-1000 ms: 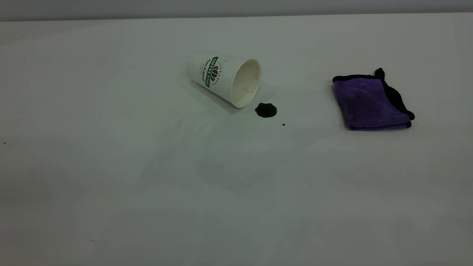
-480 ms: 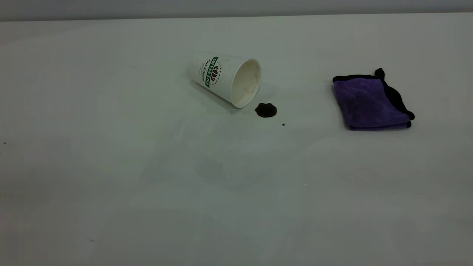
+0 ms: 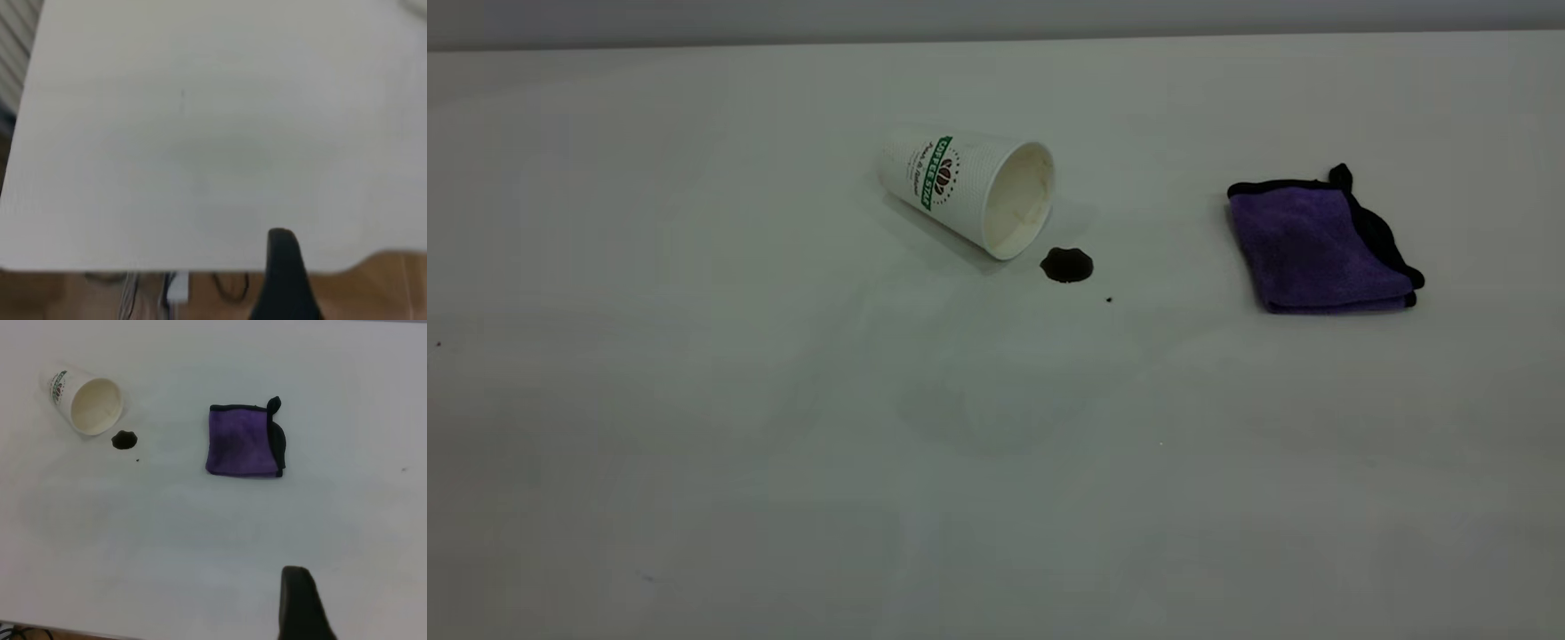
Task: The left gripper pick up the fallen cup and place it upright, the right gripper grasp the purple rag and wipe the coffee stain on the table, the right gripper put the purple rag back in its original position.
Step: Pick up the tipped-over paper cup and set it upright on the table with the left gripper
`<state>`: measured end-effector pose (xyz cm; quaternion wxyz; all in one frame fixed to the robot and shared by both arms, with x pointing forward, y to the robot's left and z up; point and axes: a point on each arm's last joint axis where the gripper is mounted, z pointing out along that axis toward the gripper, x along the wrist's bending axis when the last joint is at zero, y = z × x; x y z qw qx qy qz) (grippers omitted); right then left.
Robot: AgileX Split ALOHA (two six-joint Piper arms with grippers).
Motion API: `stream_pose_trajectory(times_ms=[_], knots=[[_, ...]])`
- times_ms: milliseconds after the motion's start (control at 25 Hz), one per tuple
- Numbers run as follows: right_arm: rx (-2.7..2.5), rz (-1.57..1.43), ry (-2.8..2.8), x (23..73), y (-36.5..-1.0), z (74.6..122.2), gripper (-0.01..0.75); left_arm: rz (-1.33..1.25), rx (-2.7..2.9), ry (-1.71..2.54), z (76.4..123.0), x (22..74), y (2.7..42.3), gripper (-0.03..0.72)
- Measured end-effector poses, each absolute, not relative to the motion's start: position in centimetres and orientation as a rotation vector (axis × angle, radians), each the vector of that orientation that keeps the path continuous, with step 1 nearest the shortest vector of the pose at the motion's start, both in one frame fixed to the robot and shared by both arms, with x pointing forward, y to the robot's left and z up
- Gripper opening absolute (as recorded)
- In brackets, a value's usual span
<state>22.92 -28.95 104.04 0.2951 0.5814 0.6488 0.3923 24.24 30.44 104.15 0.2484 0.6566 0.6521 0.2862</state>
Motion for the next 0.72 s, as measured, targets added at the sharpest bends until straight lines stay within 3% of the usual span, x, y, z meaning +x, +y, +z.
stream_pose_trajectory(times_ms=[280,720], knots=[[1.547,1.044,1.726,22.9,-28.9,104.0,0.487,0.714,1.955,1.787,106.5,32.3,30.7,0.594],[1.547,1.045,1.727,22.9,-28.9,104.0,0.487,0.504,2.145,1.729,104.6,45.7,28.3,0.592]])
